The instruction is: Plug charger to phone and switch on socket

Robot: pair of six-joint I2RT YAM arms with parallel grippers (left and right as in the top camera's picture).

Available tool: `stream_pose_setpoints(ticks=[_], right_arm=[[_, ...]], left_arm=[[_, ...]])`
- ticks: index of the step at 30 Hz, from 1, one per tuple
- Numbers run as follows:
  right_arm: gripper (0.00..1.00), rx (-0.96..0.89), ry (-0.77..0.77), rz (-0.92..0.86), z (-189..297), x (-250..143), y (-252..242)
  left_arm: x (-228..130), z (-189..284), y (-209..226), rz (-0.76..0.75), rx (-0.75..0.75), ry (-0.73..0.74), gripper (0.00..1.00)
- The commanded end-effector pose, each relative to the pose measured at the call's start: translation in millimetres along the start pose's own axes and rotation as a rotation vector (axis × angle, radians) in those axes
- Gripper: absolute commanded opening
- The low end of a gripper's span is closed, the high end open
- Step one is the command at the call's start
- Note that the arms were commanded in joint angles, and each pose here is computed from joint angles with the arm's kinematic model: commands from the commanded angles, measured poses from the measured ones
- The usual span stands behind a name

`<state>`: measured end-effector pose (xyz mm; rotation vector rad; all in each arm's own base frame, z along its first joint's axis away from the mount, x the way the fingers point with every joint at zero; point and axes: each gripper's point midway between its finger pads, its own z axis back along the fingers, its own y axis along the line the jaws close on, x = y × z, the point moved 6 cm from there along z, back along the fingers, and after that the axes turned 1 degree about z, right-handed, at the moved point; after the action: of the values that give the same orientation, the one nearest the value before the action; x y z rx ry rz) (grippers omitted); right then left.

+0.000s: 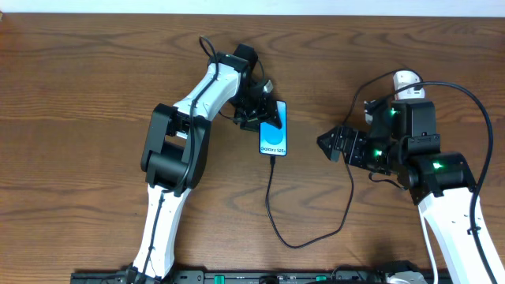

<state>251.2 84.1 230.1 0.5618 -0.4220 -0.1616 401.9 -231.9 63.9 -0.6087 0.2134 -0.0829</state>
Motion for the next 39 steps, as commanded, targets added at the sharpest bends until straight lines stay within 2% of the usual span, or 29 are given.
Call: stream_pose_setpoints(ticks=[1,3,6,11,12,16,20,23,27,32,39], right_arm=[[0.99,-0.088,-0.019,-0.003,1,3,-12],[0.99,-0.100,0.006,0.014,-3,2,-15],[0.99,-0.120,0.051,0.010,-11,0,-20],[0.99,-0.140,0.099,0.009,-22,6,-23],[0.99,-0.148,0.115,0.015,-21,10,-23],[0.99,-0.208,0.145,0.012,-13,33,-25],[0.99,-0.348,0.140,-0.033,2,65,-38],[0.99,-0.452,0.094,-0.068,15,94,-55],[0.99,-0.491,-0.012,-0.143,23,126,-79],[0.99,-0.553,-0.173,-0.219,37,159,-121],[0.99,-0.603,-0.328,-0.258,43,178,-155]], left_arm=[[1,-3,18,0.015,0.128,-0.014,0.72],[1,-3,22,0.026,0.156,-0.020,0.77],[2,2,27,0.087,0.221,-0.045,0.77],[4,22,23,0.065,0.296,-0.110,0.79],[4,32,20,0.054,0.320,-0.142,0.83],[0,82,2,0.025,0.411,-0.303,0.84],[-13,146,-20,0.002,0.512,-0.509,0.84],[-29,193,-33,-0.008,0.589,-0.661,0.85],[-46,221,-47,-0.025,0.574,-0.744,0.85],[-54,232,-54,-0.034,0.560,-0.775,0.86],[-54,231,-53,-0.032,0.563,-0.769,0.86]])
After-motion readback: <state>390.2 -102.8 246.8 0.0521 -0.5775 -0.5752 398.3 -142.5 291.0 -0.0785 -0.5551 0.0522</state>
